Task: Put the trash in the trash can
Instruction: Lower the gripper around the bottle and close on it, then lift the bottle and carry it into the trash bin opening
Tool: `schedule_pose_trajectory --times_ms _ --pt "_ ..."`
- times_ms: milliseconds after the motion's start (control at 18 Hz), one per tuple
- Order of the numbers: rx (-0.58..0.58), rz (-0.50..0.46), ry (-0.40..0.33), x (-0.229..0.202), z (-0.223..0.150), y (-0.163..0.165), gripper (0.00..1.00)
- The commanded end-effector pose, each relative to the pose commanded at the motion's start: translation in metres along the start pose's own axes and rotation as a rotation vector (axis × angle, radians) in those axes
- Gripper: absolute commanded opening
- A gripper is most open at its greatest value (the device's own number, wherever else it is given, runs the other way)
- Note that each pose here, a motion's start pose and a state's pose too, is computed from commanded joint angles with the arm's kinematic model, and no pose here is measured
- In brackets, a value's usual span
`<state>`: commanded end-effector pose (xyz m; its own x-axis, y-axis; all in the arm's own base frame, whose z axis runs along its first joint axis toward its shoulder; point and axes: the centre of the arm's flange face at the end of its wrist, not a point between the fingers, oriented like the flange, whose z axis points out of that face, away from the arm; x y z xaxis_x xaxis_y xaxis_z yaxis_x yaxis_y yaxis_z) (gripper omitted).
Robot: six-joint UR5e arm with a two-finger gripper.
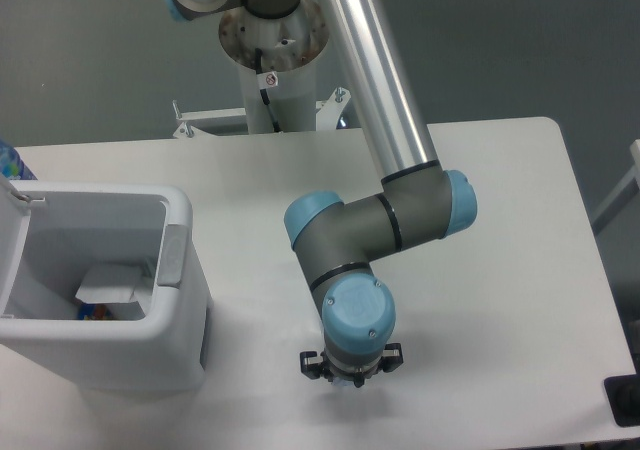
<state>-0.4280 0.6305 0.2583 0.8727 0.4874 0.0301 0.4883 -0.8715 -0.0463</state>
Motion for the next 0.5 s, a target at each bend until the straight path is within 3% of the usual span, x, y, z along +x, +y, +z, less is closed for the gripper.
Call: schedule_pose_trajectory --times_ms 222,500 --pt "0.135 -0.016 0.062 -0.014 -0.058 0.001 0.29" --pt "0.398 -0.009 0.156 -0.031 -0.172 0.016 0.29"
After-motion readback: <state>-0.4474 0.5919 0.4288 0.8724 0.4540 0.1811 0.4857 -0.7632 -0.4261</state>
